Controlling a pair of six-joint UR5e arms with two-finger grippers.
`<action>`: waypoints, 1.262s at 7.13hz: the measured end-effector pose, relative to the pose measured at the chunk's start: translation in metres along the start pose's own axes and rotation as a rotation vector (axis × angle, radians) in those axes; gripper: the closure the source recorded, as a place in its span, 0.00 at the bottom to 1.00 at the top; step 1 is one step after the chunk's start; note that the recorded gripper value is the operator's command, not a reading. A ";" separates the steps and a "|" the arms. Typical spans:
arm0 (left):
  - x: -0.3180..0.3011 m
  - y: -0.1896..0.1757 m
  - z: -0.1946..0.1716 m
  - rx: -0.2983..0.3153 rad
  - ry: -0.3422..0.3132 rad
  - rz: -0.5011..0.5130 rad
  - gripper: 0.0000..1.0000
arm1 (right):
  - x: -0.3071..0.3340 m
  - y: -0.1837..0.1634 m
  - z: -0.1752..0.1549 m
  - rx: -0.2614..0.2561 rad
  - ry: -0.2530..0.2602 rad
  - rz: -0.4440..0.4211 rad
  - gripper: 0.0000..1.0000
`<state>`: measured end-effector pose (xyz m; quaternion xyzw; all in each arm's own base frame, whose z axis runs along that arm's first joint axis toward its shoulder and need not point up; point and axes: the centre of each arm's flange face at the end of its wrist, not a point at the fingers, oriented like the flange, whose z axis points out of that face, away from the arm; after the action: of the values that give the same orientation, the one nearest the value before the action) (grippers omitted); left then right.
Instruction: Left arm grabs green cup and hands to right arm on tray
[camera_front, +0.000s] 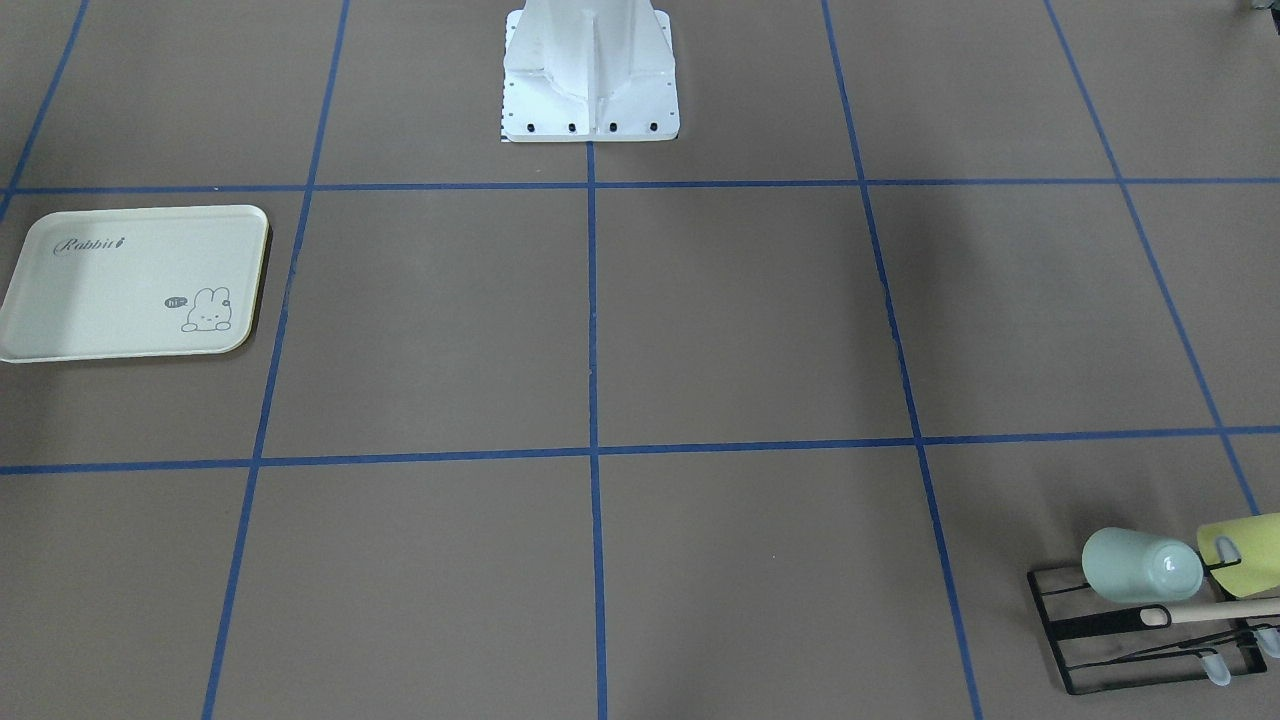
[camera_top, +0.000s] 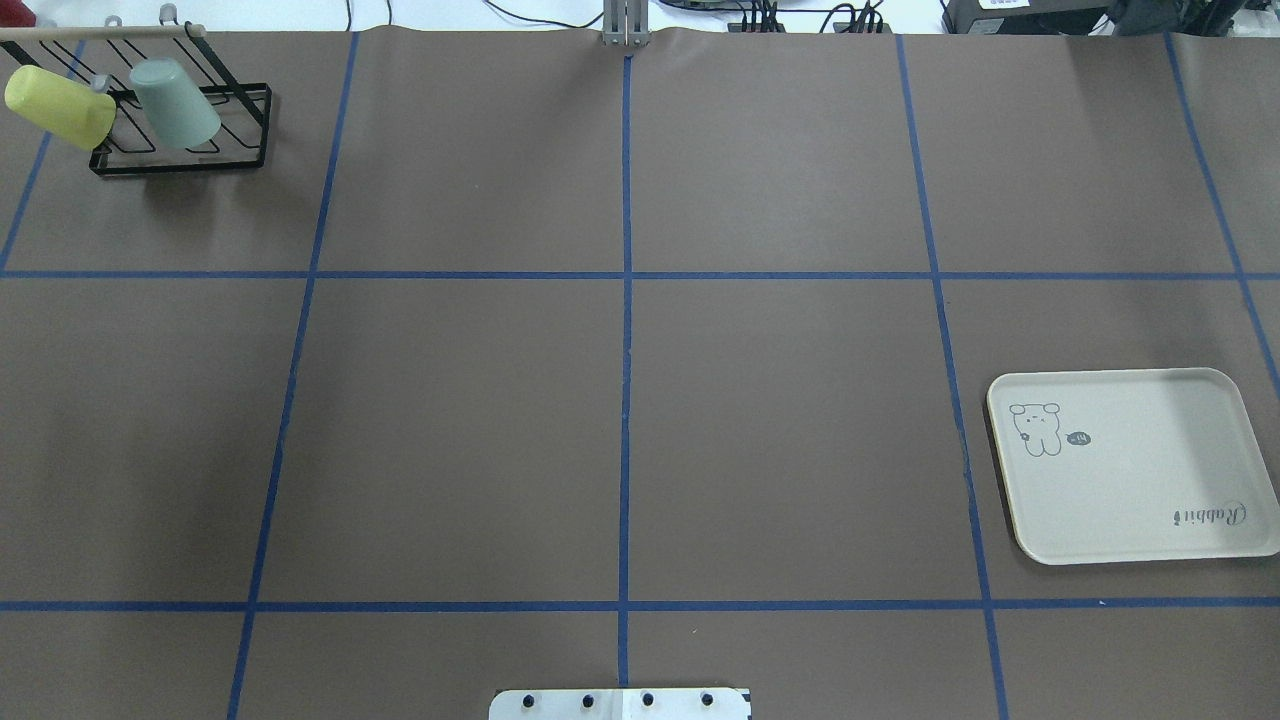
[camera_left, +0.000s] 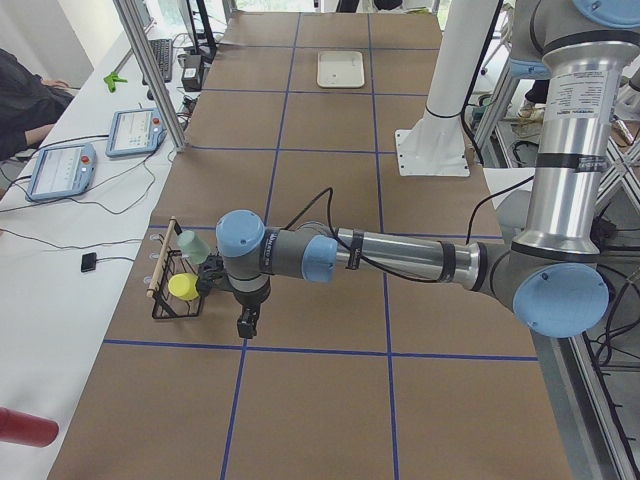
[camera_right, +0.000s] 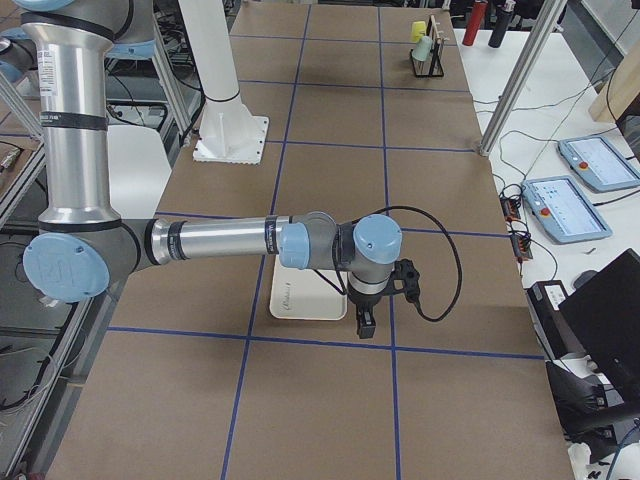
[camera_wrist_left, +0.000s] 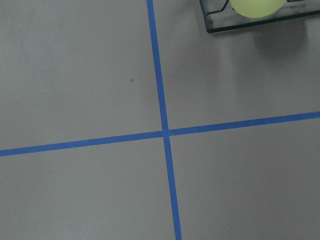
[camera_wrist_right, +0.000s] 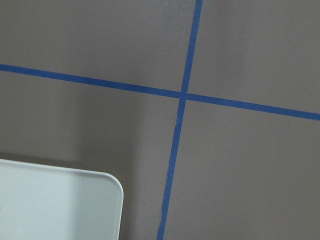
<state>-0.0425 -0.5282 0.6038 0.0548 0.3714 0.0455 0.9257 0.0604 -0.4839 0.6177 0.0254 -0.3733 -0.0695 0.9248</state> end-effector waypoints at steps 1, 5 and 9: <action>0.001 0.000 -0.001 0.002 0.000 0.001 0.00 | 0.000 0.000 0.000 -0.001 0.000 0.000 0.01; 0.011 -0.004 -0.013 0.011 -0.004 0.007 0.00 | 0.001 0.000 0.001 -0.002 0.000 0.001 0.01; 0.079 -0.029 -0.090 0.046 -0.100 0.043 0.00 | 0.000 0.000 0.000 0.000 -0.002 0.000 0.01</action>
<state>-0.0462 -0.5405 0.4814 0.0860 0.3242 0.0540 0.9405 0.0602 -0.4839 0.6174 0.0256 -0.3742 -0.0697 0.9244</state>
